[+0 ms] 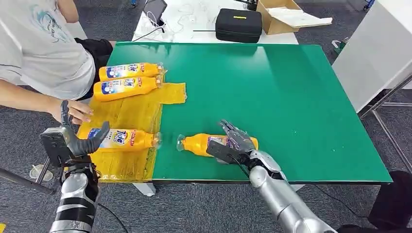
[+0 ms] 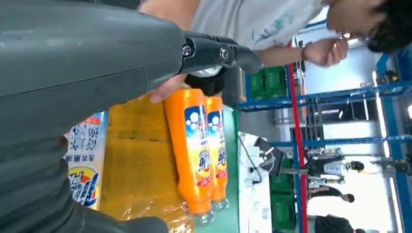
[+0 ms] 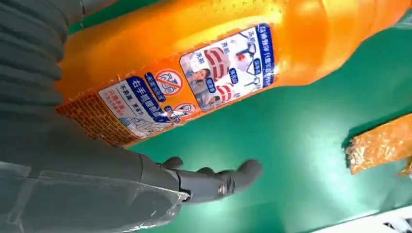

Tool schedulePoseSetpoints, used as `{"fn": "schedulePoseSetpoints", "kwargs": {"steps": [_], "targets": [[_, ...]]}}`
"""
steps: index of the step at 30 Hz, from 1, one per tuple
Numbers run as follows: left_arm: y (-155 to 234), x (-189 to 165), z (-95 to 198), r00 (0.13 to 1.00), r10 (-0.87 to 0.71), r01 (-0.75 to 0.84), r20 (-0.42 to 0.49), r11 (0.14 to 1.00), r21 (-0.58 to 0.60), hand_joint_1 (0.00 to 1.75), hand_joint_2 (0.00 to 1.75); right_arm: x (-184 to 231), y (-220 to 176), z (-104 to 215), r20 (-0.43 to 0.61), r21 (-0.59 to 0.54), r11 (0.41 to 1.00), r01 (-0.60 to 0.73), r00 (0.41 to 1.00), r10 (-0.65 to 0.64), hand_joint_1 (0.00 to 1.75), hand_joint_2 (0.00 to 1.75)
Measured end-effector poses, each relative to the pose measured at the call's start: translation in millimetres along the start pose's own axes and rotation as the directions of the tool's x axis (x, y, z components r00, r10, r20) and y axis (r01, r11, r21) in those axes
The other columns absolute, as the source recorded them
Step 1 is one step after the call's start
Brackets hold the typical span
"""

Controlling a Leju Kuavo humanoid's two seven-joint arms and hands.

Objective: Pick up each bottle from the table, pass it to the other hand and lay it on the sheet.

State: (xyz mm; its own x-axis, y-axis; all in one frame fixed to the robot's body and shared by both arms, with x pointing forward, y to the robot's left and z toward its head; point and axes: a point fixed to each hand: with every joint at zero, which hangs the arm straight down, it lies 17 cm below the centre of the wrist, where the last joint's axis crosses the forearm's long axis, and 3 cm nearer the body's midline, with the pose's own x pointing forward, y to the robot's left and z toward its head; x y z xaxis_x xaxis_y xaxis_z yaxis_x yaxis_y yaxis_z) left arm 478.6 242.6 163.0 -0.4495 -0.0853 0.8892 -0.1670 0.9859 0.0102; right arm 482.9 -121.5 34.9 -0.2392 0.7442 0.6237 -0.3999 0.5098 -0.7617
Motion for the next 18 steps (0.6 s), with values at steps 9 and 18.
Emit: {"fn": "schedulePoseSetpoints", "kwargs": {"steps": [9, 18], "targets": [[-8, -7, -1, 1.0, 0.015, -0.015, -0.021, 1.0, -0.02, 0.0, 1.75, -9, 3, -8, -0.013, 0.078, 0.996, -0.043, 0.999, 0.045, 0.0, 1.75], [-17, -18, -2, 0.998, 0.032, -0.035, -0.056, 0.999, -0.041, 0.0, 1.75, -29, 5, -9, -0.028, 0.271, 0.954, -0.129, 0.99, 0.142, 1.75, 1.75]]}}
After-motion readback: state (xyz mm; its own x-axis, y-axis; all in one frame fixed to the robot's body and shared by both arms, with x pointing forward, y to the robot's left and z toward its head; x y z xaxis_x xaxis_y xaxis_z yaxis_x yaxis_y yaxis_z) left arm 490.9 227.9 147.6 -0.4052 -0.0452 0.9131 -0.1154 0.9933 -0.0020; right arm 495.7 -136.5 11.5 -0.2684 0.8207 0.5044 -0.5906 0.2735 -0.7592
